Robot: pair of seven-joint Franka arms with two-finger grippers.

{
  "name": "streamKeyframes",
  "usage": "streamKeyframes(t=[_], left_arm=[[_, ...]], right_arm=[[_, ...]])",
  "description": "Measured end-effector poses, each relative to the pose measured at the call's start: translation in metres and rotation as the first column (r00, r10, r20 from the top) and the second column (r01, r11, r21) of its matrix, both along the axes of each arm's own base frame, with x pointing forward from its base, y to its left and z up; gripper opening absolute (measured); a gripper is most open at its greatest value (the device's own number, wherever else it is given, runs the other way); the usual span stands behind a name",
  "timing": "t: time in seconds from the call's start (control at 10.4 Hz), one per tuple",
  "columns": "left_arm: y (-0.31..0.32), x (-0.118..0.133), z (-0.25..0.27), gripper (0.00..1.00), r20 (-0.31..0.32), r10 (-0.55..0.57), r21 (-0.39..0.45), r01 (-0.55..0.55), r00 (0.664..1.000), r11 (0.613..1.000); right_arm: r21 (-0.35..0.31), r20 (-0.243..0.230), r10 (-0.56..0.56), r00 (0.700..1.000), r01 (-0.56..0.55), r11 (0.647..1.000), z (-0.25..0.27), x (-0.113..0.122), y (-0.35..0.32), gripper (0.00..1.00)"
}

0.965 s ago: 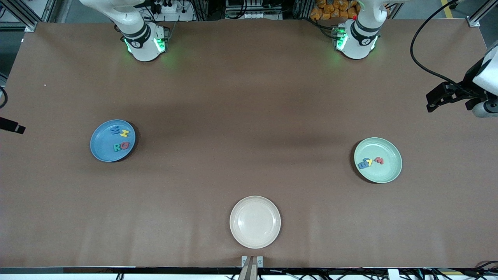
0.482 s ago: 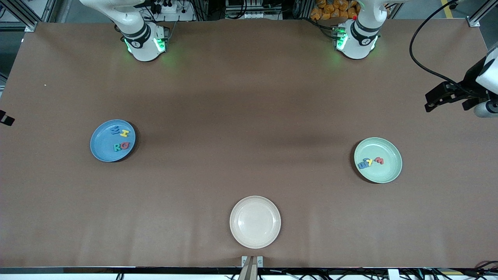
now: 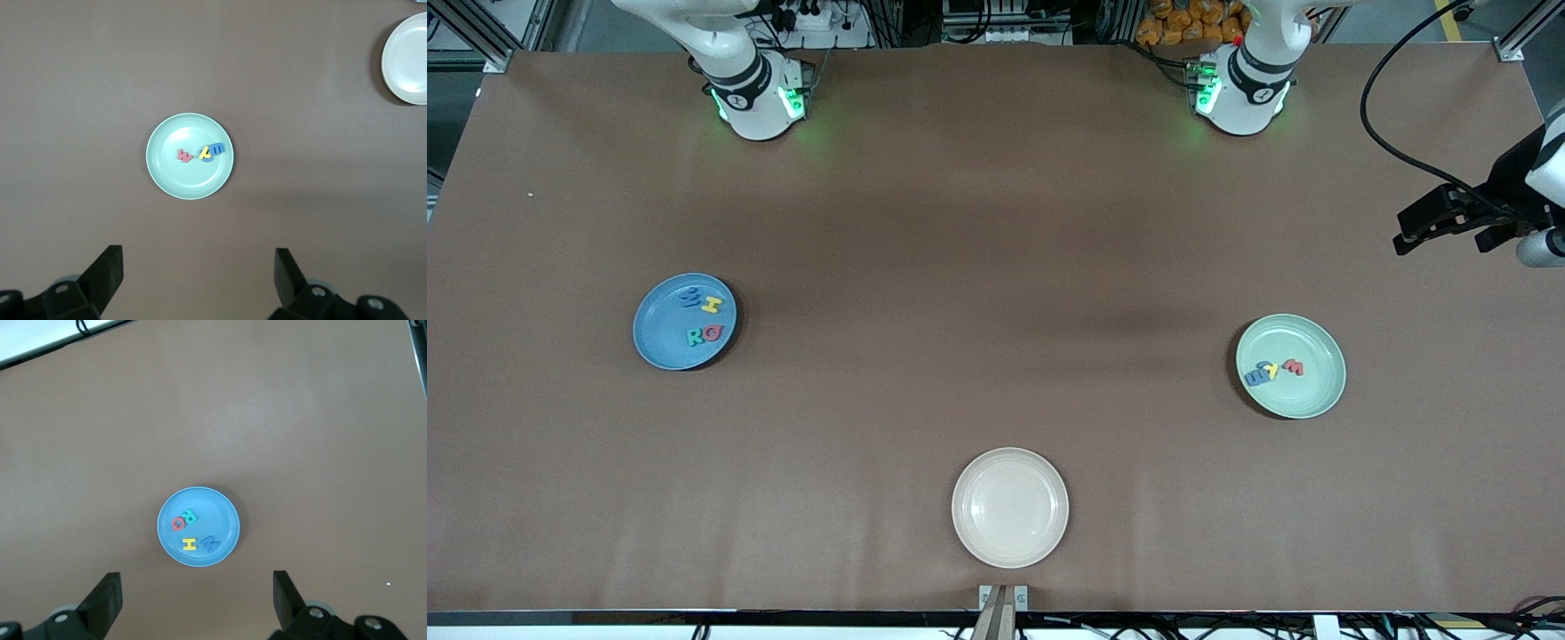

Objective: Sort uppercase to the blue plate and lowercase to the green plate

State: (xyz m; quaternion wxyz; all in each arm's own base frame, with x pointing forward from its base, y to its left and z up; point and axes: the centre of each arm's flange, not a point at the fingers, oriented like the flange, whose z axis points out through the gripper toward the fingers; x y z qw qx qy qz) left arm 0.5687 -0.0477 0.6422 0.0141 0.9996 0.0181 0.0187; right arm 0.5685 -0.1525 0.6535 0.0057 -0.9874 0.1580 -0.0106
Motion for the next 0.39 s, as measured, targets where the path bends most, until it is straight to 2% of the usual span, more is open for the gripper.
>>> streamKeyframes(t=[0.39], left_arm=[[0.001,-0.001,-0.001,1.00,-0.008,0.001,0.001,-0.001,1.000,1.000]], right_arm=[[-0.065,-0.014,0.060,0.998,-0.061,0.996,0.002,0.005,0.028,1.00]])
